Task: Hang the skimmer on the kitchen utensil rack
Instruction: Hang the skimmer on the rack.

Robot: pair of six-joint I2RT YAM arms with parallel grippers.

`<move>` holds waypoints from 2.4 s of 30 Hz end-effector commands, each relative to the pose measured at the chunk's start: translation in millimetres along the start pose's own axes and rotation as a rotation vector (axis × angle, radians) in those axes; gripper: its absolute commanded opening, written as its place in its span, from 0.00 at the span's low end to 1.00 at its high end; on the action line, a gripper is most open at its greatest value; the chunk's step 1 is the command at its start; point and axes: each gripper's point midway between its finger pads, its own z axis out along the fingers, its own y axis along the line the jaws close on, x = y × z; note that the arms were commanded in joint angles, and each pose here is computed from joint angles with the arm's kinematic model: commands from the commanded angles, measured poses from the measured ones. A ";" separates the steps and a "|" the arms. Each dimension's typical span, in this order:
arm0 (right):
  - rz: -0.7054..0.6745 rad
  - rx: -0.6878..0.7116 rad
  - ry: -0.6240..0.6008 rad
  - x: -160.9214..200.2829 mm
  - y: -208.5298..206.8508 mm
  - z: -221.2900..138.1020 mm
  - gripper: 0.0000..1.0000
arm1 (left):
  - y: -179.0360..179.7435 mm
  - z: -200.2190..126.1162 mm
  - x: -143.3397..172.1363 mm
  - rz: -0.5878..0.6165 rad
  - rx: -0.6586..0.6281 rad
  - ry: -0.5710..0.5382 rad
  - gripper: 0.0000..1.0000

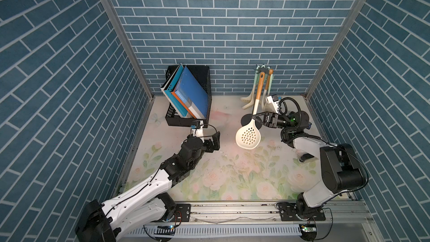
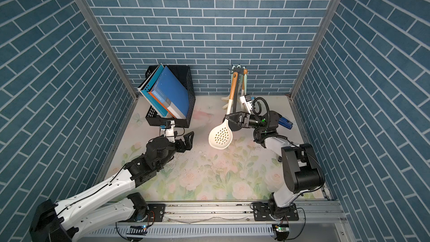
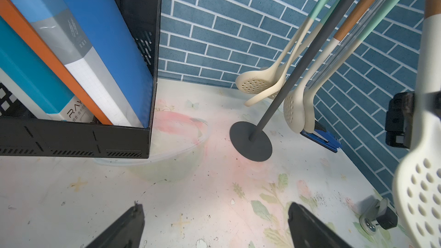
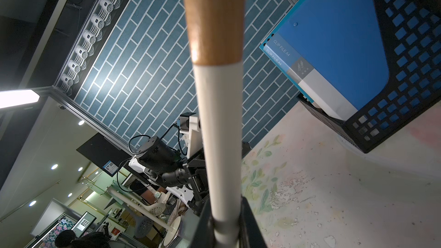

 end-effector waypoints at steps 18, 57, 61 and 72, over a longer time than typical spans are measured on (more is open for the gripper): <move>-0.050 -0.009 0.009 -7.0 -4.4 -4.5 0.00 | 0.4 3.6 2.2 -0.010 0.003 0.004 1.00; 0.067 0.070 -0.068 -7.9 -91.9 -2.5 0.19 | -6.3 -7.9 8.4 -0.033 0.091 -0.002 1.00; 0.082 0.093 -0.134 -19.4 -93.4 -3.7 0.23 | -6.8 -8.2 9.4 -0.033 0.096 0.000 1.00; 0.105 0.116 -0.227 -31.8 -85.6 -6.3 0.38 | -8.0 -8.1 10.1 -0.032 0.104 0.001 1.00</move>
